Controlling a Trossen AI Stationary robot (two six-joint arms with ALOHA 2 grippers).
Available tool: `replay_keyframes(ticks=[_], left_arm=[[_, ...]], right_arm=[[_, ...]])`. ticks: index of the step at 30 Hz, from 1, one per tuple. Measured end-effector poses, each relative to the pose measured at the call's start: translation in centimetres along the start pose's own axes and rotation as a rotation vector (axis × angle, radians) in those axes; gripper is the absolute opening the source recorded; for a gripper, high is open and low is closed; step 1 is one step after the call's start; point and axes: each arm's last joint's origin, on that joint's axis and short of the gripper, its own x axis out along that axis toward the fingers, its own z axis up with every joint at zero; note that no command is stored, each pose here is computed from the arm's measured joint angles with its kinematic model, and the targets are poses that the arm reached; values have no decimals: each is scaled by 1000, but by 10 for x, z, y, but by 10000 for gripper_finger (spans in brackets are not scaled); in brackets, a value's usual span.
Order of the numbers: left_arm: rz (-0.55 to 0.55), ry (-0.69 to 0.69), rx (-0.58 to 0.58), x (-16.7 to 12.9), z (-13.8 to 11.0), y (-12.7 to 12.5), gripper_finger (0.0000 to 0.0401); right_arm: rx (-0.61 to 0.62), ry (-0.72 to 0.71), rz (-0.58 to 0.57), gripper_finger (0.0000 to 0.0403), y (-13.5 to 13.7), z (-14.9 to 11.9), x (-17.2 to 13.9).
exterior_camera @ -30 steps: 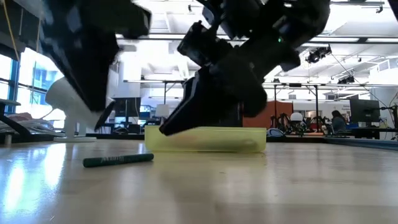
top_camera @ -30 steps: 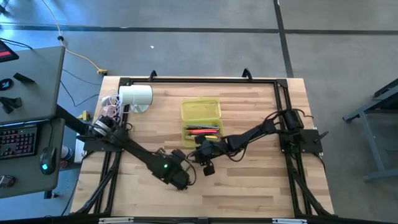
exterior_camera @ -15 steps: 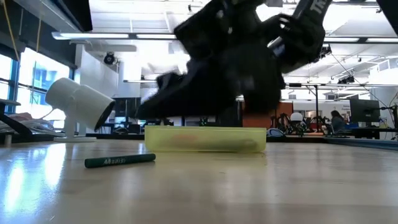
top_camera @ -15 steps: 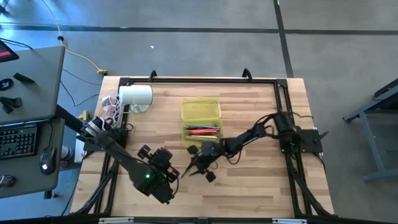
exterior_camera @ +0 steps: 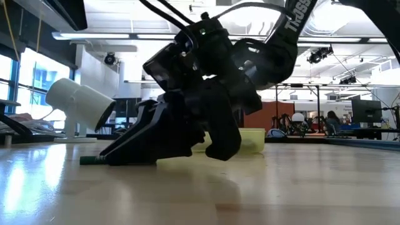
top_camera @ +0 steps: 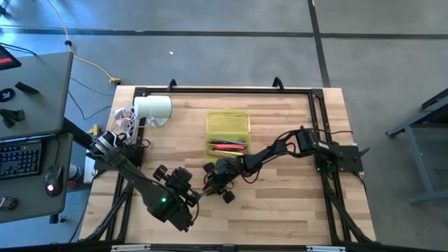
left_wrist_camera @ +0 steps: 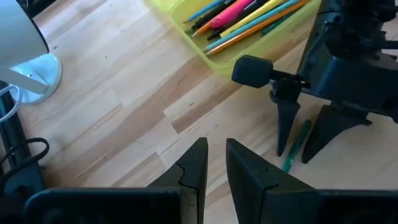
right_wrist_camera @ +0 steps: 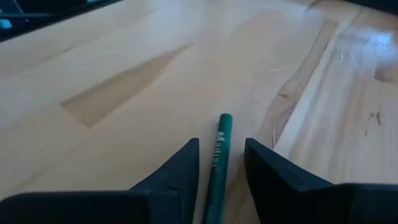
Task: Pick & place school supplies into a supply box
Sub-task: Put the dark green crayon into the supply box
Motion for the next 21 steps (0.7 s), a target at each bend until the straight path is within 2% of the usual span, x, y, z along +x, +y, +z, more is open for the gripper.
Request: replay_keyframes(ticks=[4, 9, 13, 18, 21], left_arm=[[1, 1, 0, 0, 0, 0, 92], [0, -4, 0, 0, 0, 0, 92], [0, -3, -5, 0, 0, 0, 92], [1, 6, -27, 0, 0, 0, 92], [2, 15, -28, 0, 0, 0, 92]], right_arm=[[12, 74, -8, 91, 2, -5, 0], [45, 92, -37, 13, 5, -3, 0], [73, 89, -64, 26, 4, 6, -6], [130, 62, -90, 9, -1, 38, -32], [90, 51, -200, 11, -4, 77, -63]])
